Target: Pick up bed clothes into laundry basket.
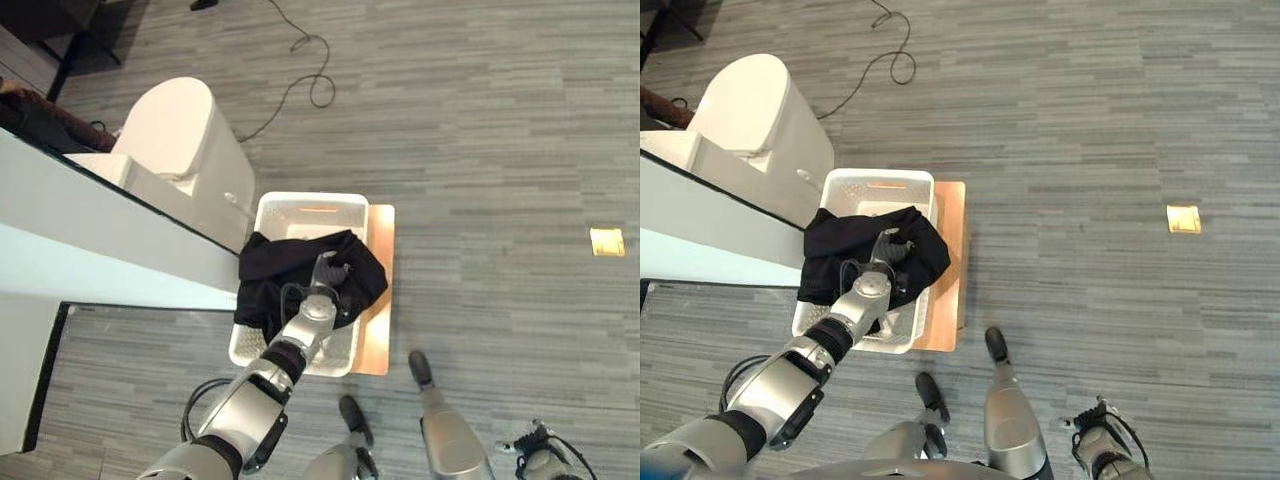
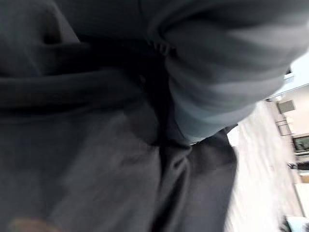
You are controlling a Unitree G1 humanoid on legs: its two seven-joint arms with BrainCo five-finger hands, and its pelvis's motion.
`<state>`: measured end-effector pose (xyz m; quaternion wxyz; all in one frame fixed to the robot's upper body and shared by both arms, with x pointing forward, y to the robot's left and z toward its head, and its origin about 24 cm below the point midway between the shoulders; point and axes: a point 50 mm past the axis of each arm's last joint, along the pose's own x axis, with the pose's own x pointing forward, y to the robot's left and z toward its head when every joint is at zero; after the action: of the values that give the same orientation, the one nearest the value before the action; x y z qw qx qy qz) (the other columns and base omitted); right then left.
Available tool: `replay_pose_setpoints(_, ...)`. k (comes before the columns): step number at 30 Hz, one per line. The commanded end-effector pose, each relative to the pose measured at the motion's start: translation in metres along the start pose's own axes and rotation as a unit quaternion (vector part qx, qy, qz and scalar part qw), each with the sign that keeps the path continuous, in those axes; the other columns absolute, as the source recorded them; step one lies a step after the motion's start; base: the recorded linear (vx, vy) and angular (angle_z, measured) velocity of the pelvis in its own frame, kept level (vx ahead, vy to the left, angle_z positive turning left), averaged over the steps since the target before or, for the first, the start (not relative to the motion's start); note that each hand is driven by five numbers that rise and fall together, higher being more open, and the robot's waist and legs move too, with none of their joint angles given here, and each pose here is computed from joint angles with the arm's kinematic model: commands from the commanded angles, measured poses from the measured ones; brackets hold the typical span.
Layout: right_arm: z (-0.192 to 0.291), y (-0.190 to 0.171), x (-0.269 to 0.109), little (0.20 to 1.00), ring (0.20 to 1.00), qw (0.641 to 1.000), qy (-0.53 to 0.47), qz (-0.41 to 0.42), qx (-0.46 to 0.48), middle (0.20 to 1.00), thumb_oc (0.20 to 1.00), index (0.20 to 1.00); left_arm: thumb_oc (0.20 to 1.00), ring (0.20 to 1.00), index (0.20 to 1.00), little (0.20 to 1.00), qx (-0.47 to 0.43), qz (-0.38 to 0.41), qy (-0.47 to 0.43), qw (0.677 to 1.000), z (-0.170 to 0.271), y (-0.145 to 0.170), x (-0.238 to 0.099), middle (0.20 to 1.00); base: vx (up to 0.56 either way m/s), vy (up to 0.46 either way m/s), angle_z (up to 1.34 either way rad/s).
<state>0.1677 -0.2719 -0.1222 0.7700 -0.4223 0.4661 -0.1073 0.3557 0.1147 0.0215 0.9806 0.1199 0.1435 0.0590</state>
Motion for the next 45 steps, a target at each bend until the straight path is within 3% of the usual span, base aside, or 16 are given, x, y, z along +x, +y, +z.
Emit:
replay_pose_setpoints(1,-0.015,0.007,-0.004,1.0,1.0,1.0,0.02,-0.007,-0.021,1.0,1.0,1.0,0.2,0.2,0.2,0.2,0.049,0.103,-0.003,0.993,0.022,0.04,0.019,0.2,-0.02,-0.064,-0.04)
replay_pose_setpoints(2,-0.011,0.006,-0.003,1.0,1.0,1.0,0.011,-0.013,-0.02,1.0,1.0,1.0,0.2,0.2,0.2,0.2,0.07,0.142,-0.006,0.987,0.033,0.063,0.025,0.2,-0.01,-0.049,-0.02)
replay_pose_setpoints(9,-0.001,0.01,-0.005,1.0,1.0,1.0,-0.011,-0.014,-0.015,1.0,1.0,1.0,0.2,0.2,0.2,0.2,0.124,0.184,-0.019,0.975,0.041,0.094,0.029,0.2,-0.03,-0.039,0.0)
replay_pose_setpoints(10,0.0,0.01,-0.004,1.0,1.0,1.0,-0.012,-0.012,-0.015,1.0,1.0,1.0,0.329,0.329,0.329,0.329,0.128,0.18,-0.02,0.975,0.041,0.093,0.028,0.329,-0.02,-0.027,0.04)
replay_pose_setpoints(11,0.0,0.01,-0.005,1.0,1.0,1.0,-0.012,-0.012,-0.015,1.0,1.0,1.0,0.507,0.507,0.507,0.507,0.128,0.18,-0.02,0.975,0.041,0.093,0.028,0.507,-0.03,-0.026,0.15)
replay_pose_setpoints(12,0.005,0.009,-0.004,1.0,1.0,1.0,-0.017,-0.01,-0.014,1.0,1.0,1.0,1.0,1.0,1.0,1.0,0.138,0.156,-0.015,0.978,0.035,0.085,0.028,1.0,-0.03,-0.027,0.16)
replay_pose_setpoints(19,0.011,0.003,-0.001,1.0,1.0,1.0,-0.023,-0.016,-0.005,1.0,1.0,1.0,1.0,1.0,1.0,1.0,0.047,0.074,-0.059,0.994,0.039,0.052,0.022,1.0,0.0,-0.022,0.09)
replay_pose_setpoints(20,0.016,-0.004,0.001,1.0,1.0,0.999,-0.029,-0.027,0.008,1.0,1.0,1.0,1.0,1.0,1.0,1.0,0.001,0.057,-0.101,0.993,0.051,0.043,0.015,1.0,0.0,0.0,0.0)
replay_pose_setpoints(24,0.049,-0.028,0.007,1.0,1.0,0.994,-0.075,-0.058,0.052,1.0,1.0,1.0,1.0,1.0,1.0,1.0,-0.036,0.04,-0.212,0.976,0.076,0.041,-0.007,1.0,0.05,-0.049,0.02)
replay_pose_setpoints(30,0.135,-0.131,-0.001,1.0,1.0,0.948,-0.254,-0.168,0.095,1.0,1.0,1.0,1.0,1.0,1.0,1.0,-0.111,0.04,-0.353,0.928,0.093,0.089,-0.061,1.0,0.08,-0.039,0.05)
replay_pose_setpoints(34,0.178,-0.188,-0.041,1.0,1.0,0.884,-0.394,-0.242,0.066,1.0,1.0,1.0,1.0,1.0,1.0,1.0,-0.102,0.091,-0.476,0.869,0.098,0.154,-0.135,1.0,0.04,-0.013,0.15)
replay_pose_setpoints(37,0.186,-0.22,-0.061,1.0,1.0,0.85,-0.44,-0.277,0.081,1.0,1.0,1.0,1.0,1.0,1.0,1.0,-0.115,0.129,-0.496,0.851,0.093,0.18,-0.157,1.0,-0.02,-0.005,0.16)
replay_pose_setpoints(38,0.186,-0.22,-0.062,1.0,1.0,0.85,-0.441,-0.277,0.08,1.0,1.0,1.0,1.0,1.0,1.0,1.0,-0.115,0.13,-0.496,0.851,0.092,0.18,-0.158,1.0,-0.21,0.079,0.33)
replay_pose_setpoints(39,0.126,-0.182,-0.115,1.0,1.0,0.801,-0.538,-0.253,0.06,1.0,1.0,1.0,1.0,1.0,1.0,1.0,-0.133,0.207,-0.459,0.854,0.061,0.203,-0.18,1.0,-0.32,0.146,0.4)
replay_pose_setpoints(41,0.102,-0.157,-0.11,1.0,1.0,0.824,-0.517,-0.228,0.034,1.0,1.0,1.0,1.0,1.0,1.0,1.0,-0.106,0.216,-0.429,0.871,0.044,0.204,-0.184,1.0,-0.33,0.164,0.43)
replay_pose_setpoints(45,0.1,-0.145,-0.105,1.0,1.0,0.834,-0.506,-0.217,0.019,1.0,1.0,1.0,1.0,1.0,1.0,1.0,-0.184,0.151,-0.315,0.919,-0.002,0.18,-0.166,1.0,-0.25,0.229,0.08)
